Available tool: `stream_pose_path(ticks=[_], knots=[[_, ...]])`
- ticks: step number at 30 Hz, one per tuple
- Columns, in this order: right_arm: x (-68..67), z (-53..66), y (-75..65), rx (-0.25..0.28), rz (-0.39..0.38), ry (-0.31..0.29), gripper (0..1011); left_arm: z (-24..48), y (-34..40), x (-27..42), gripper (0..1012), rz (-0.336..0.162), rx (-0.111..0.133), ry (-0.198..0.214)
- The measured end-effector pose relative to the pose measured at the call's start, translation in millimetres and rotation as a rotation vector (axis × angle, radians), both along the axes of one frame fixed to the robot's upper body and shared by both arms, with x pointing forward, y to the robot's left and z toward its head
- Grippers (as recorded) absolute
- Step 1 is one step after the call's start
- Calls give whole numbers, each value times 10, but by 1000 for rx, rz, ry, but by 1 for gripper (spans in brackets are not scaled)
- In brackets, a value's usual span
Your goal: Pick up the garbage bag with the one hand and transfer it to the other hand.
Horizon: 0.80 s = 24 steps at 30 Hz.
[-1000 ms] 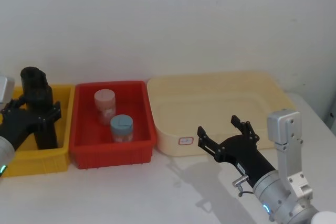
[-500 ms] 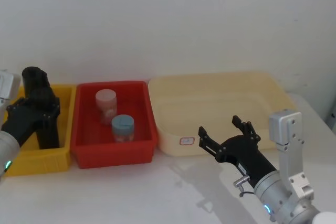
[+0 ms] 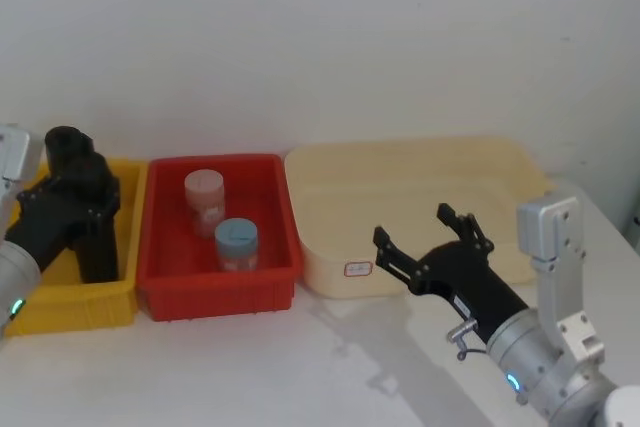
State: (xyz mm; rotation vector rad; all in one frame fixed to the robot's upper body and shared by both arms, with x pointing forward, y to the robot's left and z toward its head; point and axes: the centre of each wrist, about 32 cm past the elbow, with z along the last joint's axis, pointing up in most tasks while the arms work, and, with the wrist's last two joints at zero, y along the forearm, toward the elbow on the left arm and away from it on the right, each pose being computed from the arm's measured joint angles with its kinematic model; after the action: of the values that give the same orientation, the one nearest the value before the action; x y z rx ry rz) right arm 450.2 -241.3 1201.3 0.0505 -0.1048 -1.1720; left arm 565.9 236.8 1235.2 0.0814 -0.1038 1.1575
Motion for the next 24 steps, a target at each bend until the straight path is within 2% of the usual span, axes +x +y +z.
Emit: stream_pose_path(ticks=[3,6,9,12,15,16,19,20,24], knots=[[35,69,-18,1,33,-17,1000,56,5,-9,544,-14,3,-12],[77,151,-39,-1,67,-36,1000,192,9,-19,544,-50,3,-41],[119,227,-59,-5,107,-49,1000,265,7,-22,544,-73,1,-56],[165,305,-74,-13,147,-60,1000,431,-10,-27,544,-119,-2,-95],[201,365,-82,-21,182,-68,1000,521,-25,-29,544,-146,-4,-116],[222,399,-84,-25,208,-70,1000,589,-39,-32,544,-168,-6,-132],[264,460,-86,-37,252,-75,1000,671,-61,-37,544,-196,-11,-151],[276,475,-85,-42,264,-76,1001,717,-76,-41,544,-217,-16,-162],[333,532,-71,-66,334,-71,1000,816,-121,-54,544,-261,-35,-181]])
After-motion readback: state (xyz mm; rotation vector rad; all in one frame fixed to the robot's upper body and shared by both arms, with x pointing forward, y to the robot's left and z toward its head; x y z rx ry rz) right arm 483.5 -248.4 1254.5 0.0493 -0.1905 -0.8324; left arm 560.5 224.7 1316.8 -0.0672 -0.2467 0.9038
